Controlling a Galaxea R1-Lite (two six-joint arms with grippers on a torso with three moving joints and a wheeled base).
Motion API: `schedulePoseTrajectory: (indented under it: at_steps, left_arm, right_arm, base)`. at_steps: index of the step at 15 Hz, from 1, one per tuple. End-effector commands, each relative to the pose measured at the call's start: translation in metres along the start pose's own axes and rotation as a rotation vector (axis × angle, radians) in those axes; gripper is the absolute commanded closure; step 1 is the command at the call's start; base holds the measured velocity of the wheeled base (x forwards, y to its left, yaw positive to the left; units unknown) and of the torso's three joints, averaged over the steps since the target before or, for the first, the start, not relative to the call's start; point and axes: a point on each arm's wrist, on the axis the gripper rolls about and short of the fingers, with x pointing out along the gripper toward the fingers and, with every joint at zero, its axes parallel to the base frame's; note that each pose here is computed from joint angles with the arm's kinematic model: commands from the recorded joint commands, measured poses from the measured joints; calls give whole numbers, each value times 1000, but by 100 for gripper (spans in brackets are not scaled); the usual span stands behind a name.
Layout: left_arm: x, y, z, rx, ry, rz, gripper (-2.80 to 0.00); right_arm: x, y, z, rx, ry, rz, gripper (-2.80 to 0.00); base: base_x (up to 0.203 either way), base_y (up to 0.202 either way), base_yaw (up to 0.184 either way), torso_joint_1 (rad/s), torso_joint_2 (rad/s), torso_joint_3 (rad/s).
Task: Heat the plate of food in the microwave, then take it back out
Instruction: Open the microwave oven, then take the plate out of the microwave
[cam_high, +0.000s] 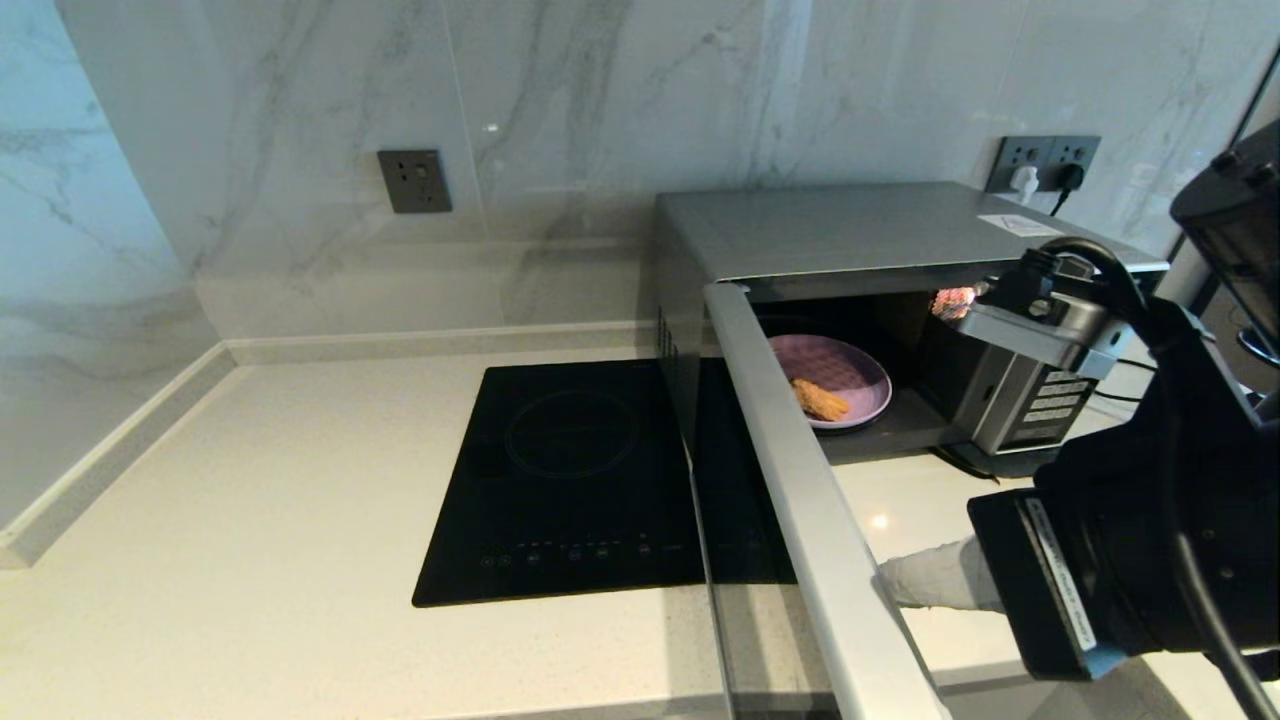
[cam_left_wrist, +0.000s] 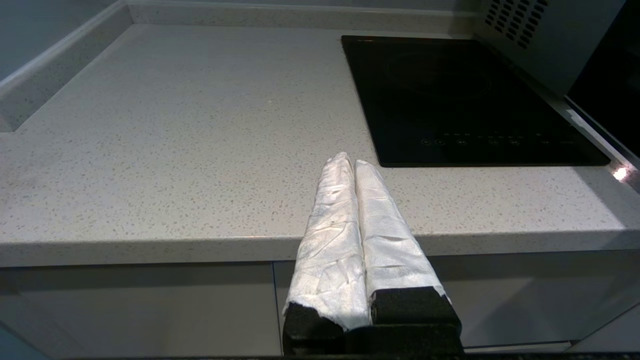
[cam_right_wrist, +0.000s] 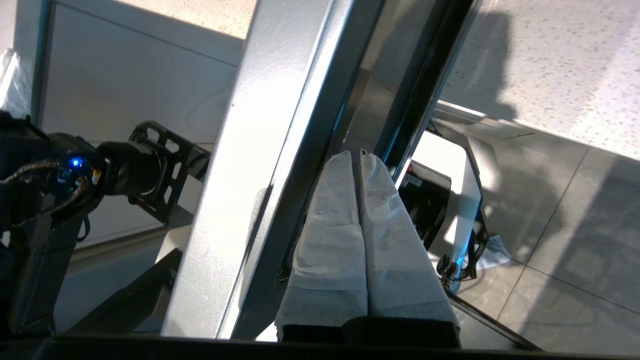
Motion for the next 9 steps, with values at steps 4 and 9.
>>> schedulePoseTrajectory:
  at_steps: [4,9]
  left_arm:
    - [0,0,0,-1,1,1,0]
    - [0,0,0,-1,1,1,0]
  right_arm:
    - [-15,-26,11,95,-69,-63,0]
    - [-50,-70,17,215,-74,-251,0]
  base:
    - [0,0,0,0,0,0]
    - [0,0,0,0,0,0]
